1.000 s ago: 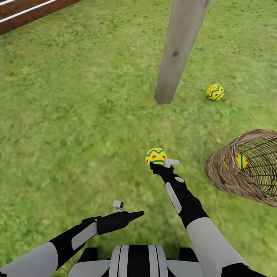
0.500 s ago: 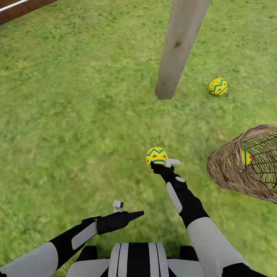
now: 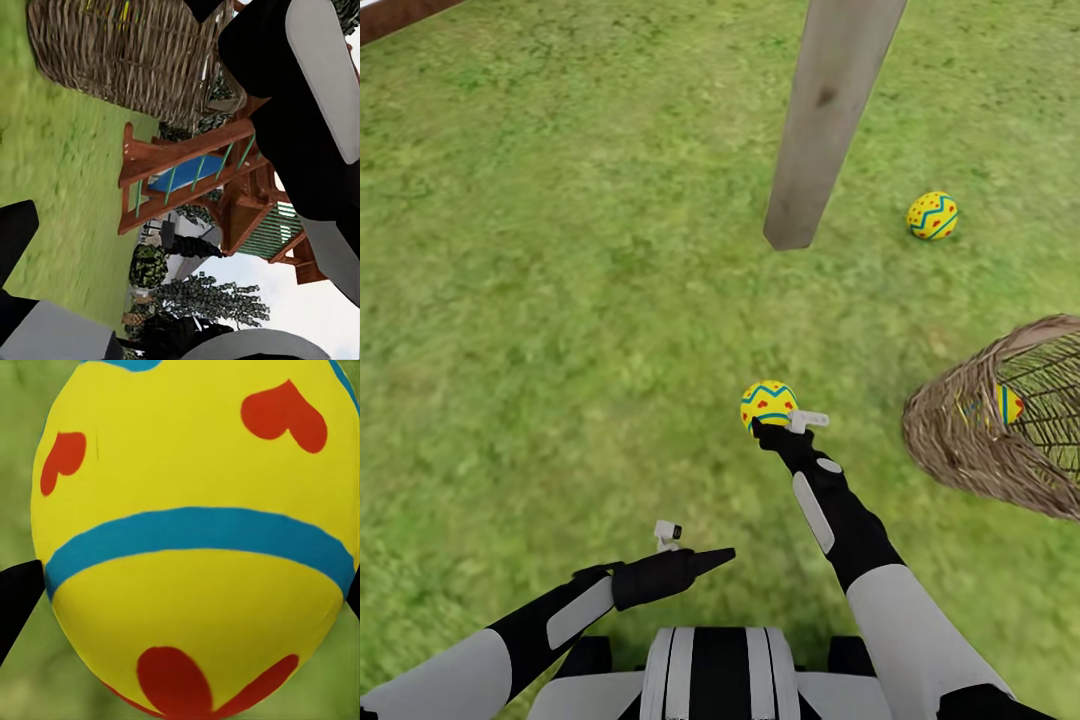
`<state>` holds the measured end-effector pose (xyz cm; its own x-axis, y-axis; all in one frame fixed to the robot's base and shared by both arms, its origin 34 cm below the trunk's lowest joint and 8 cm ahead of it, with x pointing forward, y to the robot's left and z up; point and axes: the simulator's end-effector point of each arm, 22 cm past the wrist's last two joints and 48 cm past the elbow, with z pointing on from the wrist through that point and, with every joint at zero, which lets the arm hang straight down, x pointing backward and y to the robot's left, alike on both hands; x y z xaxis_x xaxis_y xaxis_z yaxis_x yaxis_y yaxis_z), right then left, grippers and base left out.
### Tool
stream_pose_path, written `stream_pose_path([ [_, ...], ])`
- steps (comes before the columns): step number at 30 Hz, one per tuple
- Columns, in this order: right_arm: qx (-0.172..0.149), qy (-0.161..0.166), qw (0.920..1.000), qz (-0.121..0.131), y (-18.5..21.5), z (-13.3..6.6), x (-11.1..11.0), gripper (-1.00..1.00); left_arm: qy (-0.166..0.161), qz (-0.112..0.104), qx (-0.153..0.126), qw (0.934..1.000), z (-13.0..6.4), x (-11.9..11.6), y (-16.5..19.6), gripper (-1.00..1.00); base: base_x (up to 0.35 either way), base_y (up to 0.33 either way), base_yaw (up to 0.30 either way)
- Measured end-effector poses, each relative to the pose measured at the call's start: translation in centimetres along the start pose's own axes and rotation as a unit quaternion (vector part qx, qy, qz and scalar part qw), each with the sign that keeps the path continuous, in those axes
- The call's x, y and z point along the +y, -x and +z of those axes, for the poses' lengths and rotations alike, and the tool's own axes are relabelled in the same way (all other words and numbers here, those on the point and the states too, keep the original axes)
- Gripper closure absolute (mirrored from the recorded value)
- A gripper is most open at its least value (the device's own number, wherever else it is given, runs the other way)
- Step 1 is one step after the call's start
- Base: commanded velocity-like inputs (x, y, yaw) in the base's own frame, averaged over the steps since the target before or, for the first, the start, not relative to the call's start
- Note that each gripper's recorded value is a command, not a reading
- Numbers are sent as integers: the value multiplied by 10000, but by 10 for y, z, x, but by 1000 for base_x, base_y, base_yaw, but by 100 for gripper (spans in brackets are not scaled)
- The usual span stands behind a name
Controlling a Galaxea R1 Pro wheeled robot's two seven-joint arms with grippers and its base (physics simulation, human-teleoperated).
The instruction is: Take the three Easter eggs out of the wicker basket on the lawn in the garden, then place them on the lawn next to a single tree (choose any tree) so that all three eggs are next to the same tree and none are left in the basket.
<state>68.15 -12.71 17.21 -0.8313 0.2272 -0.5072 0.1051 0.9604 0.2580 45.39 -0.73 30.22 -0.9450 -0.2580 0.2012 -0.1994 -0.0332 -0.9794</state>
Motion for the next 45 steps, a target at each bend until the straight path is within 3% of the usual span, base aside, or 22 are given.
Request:
stream_pose_path([
  [17, 118, -44, 9999, 10, -24, 14, -8, 100, 20, -173, -87, 9998, 0, 20, 1, -100, 0, 0, 0],
  [25, -115, -10, 9999, 15, -23, 27, -11, 100, -2, -238, -99, 9997, 3, 41, -3, -100, 0, 0, 0],
  [35, -145, 1, 9999, 17, -20, 27, -10, 100, -38, -266, -93, 9996, 7, 40, -5, -100, 0, 0, 0],
  [40, -81, -22, 10000, 23, -24, 27, -12, 100, -36, -262, -95, 9996, 6, 40, -5, -100, 0, 0, 0],
  [45, 191, -85, 9998, 24, -50, 30, -19, 100, -31, -264, -96, 9996, 6, 41, -5, -100, 0, 0, 0],
])
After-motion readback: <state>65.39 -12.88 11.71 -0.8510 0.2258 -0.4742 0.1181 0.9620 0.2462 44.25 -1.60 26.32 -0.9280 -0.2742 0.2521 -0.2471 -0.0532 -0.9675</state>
